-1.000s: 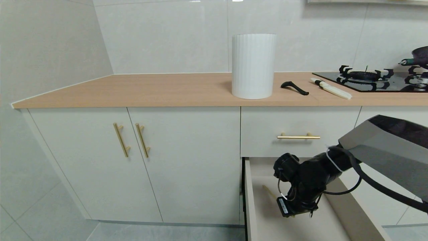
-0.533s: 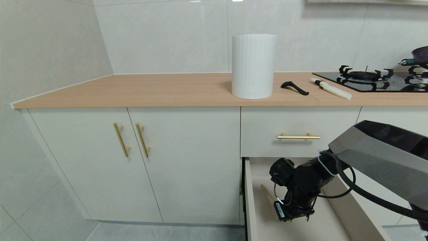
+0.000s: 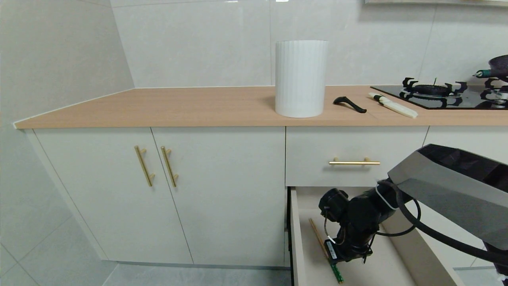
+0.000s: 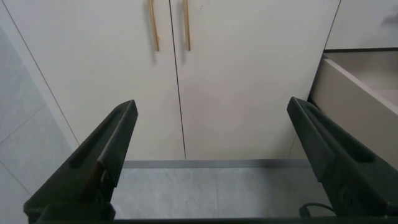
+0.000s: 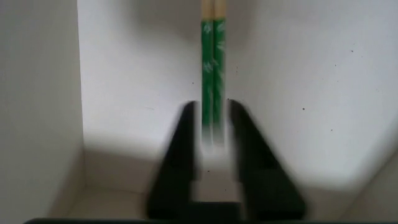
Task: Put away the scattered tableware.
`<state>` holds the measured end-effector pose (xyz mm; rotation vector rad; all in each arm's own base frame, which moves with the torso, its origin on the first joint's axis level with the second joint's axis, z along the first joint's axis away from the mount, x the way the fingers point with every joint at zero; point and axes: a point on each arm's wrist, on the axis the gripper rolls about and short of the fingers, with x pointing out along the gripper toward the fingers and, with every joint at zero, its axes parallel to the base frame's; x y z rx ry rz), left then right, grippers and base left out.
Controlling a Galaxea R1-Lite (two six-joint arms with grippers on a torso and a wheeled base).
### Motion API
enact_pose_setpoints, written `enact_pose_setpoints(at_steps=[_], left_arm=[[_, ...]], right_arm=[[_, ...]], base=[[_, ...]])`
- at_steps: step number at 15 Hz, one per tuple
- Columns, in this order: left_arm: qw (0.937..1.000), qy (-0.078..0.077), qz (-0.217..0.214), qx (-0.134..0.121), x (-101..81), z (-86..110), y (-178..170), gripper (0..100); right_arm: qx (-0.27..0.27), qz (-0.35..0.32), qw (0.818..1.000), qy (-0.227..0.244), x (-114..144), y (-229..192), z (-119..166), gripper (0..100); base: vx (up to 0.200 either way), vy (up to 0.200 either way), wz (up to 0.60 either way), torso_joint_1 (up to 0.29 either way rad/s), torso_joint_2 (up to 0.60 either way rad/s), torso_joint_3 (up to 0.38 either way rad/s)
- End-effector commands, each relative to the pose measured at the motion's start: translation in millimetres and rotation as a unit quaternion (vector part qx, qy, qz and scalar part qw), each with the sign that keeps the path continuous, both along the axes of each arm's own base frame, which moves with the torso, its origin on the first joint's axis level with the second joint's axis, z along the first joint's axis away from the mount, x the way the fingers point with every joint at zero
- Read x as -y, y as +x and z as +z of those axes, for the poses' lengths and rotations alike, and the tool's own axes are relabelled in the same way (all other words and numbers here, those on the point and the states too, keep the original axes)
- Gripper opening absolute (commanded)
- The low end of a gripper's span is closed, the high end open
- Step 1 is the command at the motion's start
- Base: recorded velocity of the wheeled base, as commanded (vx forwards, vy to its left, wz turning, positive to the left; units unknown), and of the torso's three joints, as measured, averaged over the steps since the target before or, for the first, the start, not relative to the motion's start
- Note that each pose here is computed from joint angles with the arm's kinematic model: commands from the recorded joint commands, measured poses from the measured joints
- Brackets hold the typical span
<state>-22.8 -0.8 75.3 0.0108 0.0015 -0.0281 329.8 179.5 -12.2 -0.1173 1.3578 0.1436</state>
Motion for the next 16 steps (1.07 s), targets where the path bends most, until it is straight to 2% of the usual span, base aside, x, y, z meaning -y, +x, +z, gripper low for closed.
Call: enact_pose_setpoints(at_steps=[1,6,8,11,16], left_arm=[[1.0000,0.000,0.000,0.000,0.0,0.0,0.0,100],[1.0000,0.000,0.000,0.000,0.0,0.0,0.0,100],[1.0000,0.000,0.000,0.000,0.0,0.0,0.0,100],[1.0000,0.000,0.000,0.000,0.0,0.0,0.0,100],[1.0000,0.000,0.000,0.000,0.0,0.0,0.0,100]], right_arm=[[0.000,0.001,1.000,0.000,0.0,-0.4,0.3,100],[-0.002,0.001,1.000,-0.002,0.3,-1.0,0.5,100],[0.007,-0.002,1.000,0.003,1.1,-2.3,10.4,100],[0.025,-0.011,0.999,0.018,4.8,-9.3,44.7,100],[0.094,-0.018,0.994,0.053,25.6,-40.5,130.2,100]], base=[[0.000,0.000,0.00,0.000,0.00,0.000],[0.000,0.000,0.00,0.000,0.00,0.000],[0.000,0.000,0.00,0.000,0.00,0.000],[0.000,0.000,0.00,0.000,0.00,0.000],[0.000,0.000,0.00,0.000,0.00,0.000]])
